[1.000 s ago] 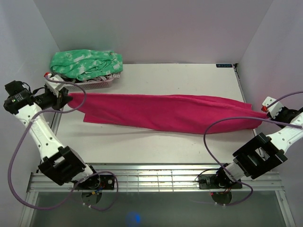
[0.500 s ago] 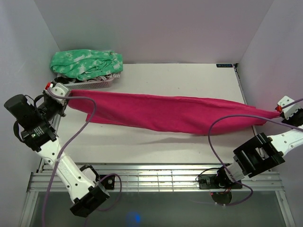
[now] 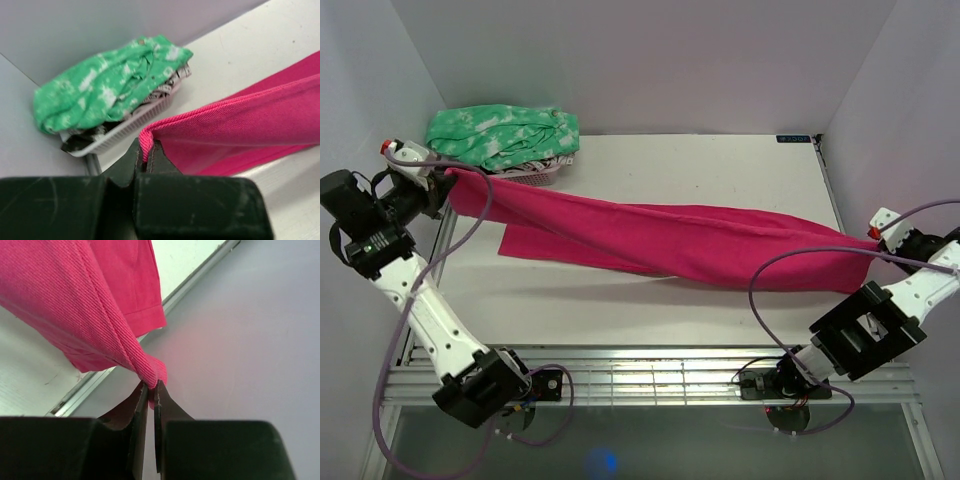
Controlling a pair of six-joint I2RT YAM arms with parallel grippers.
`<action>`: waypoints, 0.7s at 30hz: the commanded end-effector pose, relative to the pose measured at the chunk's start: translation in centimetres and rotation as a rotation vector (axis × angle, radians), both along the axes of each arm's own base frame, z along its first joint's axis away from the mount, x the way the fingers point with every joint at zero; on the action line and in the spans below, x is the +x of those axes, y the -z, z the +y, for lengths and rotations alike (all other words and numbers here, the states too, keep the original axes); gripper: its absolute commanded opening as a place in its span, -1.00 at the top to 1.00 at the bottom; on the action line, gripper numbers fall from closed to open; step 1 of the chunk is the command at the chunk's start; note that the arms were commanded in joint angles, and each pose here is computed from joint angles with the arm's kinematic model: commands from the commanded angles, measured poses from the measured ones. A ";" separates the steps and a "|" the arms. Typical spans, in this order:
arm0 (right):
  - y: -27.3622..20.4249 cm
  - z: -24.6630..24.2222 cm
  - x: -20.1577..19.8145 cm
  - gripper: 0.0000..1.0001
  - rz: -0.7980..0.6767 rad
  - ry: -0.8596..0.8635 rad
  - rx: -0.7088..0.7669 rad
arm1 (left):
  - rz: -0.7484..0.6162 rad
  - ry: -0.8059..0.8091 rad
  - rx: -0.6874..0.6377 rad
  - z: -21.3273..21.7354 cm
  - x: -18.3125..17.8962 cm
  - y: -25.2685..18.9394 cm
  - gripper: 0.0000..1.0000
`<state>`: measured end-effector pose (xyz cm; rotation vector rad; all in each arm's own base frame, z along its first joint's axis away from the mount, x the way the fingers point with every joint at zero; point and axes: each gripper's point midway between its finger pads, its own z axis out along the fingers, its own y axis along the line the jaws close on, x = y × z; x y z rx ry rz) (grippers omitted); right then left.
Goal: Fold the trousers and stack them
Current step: Fold the trousers
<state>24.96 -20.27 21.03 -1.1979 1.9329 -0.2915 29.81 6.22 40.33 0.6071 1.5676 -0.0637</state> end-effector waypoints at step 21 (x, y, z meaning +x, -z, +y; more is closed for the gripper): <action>-5.6 -3.2 6.3 0.85 -0.128 -0.009 -0.227 | 0.212 -0.206 -0.024 6.0 2.3 12.3 1.00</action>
